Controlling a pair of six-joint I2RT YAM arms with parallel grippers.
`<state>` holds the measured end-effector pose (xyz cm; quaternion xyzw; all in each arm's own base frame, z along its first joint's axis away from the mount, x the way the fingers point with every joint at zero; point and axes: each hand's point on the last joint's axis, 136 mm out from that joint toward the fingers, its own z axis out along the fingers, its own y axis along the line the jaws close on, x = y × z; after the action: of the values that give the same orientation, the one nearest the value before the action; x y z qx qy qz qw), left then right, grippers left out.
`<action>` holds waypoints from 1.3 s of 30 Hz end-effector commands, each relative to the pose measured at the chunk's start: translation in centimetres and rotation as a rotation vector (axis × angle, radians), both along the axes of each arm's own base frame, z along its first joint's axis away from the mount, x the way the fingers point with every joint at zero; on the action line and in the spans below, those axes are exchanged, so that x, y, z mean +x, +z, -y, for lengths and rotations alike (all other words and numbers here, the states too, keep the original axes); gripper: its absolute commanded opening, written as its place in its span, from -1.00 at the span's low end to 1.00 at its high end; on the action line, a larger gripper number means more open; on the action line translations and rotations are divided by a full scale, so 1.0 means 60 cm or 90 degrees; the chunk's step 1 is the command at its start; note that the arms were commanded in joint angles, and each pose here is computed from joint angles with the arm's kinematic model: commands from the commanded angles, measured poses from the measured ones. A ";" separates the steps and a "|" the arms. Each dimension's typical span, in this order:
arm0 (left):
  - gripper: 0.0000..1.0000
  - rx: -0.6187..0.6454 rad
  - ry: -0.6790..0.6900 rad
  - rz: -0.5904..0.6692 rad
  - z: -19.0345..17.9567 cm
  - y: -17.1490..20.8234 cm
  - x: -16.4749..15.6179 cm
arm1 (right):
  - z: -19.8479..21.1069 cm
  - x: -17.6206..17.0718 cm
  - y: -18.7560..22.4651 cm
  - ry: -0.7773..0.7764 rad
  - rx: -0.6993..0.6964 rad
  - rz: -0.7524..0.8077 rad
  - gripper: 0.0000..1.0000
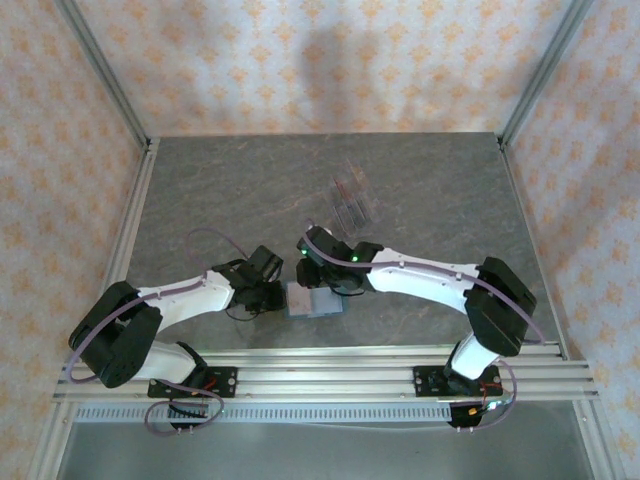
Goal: Put the credit cards into the card holder
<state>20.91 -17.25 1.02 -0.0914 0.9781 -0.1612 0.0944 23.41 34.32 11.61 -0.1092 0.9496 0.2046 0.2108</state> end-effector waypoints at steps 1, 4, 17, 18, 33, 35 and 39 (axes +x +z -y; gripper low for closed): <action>-0.56 0.009 -0.001 -0.017 -0.005 -0.029 -0.014 | 0.045 -0.002 -0.025 0.016 -0.112 0.000 -0.44; -0.55 0.009 0.015 -0.002 -0.007 -0.016 -0.007 | 0.048 0.000 -0.021 0.018 -0.097 0.015 -0.46; -0.54 0.019 0.049 0.041 -0.022 0.042 0.006 | 0.071 -0.007 -0.041 0.058 -0.131 0.034 -0.29; -0.54 0.020 0.046 0.045 -0.022 0.046 0.007 | 0.068 -0.006 -0.045 0.065 -0.135 0.033 -0.28; -0.53 -0.005 -0.024 0.058 0.008 0.050 0.021 | 0.058 0.008 -0.082 0.078 -0.186 0.013 -0.26; -0.53 0.000 -0.024 0.058 0.009 0.045 0.025 | 0.060 0.006 -0.089 0.082 -0.195 0.008 -0.26; -0.54 -0.005 -0.026 0.047 0.018 0.028 0.028 | 0.064 0.005 -0.106 0.088 -0.215 -0.006 -0.25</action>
<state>21.83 -17.21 2.57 -0.0829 0.9769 -0.1568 0.1191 23.25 31.18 5.65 -0.2010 0.9600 0.0846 0.1753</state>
